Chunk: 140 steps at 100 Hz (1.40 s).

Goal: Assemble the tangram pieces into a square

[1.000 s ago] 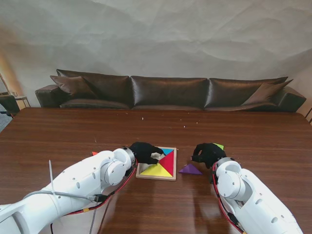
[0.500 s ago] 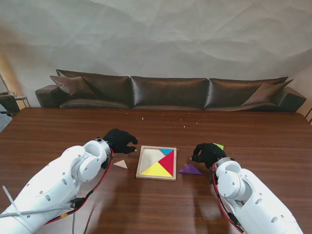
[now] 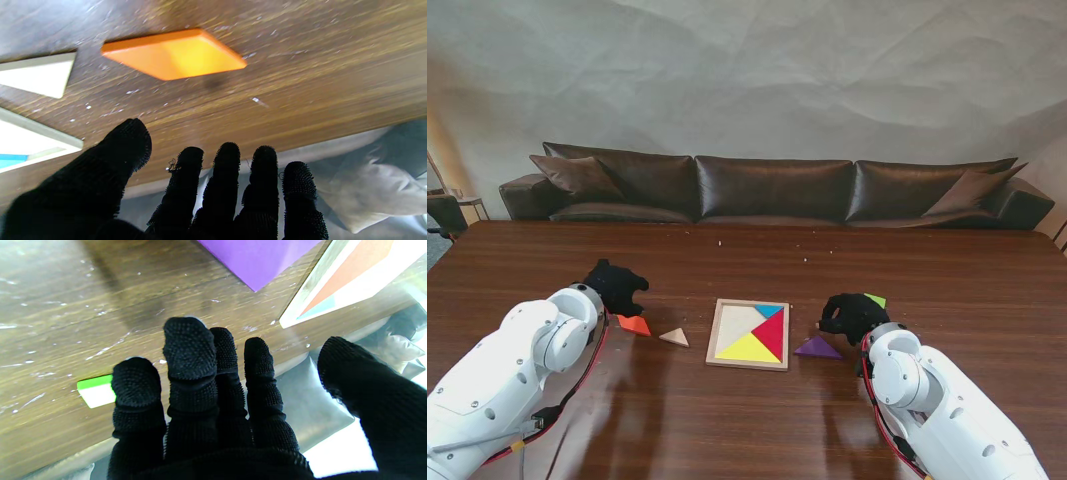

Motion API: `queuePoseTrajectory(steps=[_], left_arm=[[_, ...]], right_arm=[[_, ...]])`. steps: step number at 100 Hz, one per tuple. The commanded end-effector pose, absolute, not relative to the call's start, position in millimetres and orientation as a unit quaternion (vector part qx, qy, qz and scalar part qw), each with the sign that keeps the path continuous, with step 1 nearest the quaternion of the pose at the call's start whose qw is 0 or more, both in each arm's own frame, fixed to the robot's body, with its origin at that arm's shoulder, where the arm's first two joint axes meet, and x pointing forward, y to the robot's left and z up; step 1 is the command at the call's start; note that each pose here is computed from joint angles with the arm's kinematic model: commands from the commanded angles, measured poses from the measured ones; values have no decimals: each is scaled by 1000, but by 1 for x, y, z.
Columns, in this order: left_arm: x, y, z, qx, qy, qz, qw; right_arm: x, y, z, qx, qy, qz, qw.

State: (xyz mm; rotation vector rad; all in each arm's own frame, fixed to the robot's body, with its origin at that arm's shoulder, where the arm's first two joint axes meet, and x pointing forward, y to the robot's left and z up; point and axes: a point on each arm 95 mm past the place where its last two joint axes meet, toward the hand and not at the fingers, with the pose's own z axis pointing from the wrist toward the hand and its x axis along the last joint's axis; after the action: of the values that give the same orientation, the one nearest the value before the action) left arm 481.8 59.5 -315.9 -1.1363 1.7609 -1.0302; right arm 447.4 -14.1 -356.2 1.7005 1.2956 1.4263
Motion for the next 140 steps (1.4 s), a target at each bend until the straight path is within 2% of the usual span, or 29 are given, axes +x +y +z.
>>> queuePoseTrajectory(steps=[1,140], left_arm=[[480,72,-327,-464,695,-385,392],[471,77,-388,-466,716,-349,385]], right_arm=[[446,-10,-357,633,489,533,276],[447,-11,-360,638,490,532,266]])
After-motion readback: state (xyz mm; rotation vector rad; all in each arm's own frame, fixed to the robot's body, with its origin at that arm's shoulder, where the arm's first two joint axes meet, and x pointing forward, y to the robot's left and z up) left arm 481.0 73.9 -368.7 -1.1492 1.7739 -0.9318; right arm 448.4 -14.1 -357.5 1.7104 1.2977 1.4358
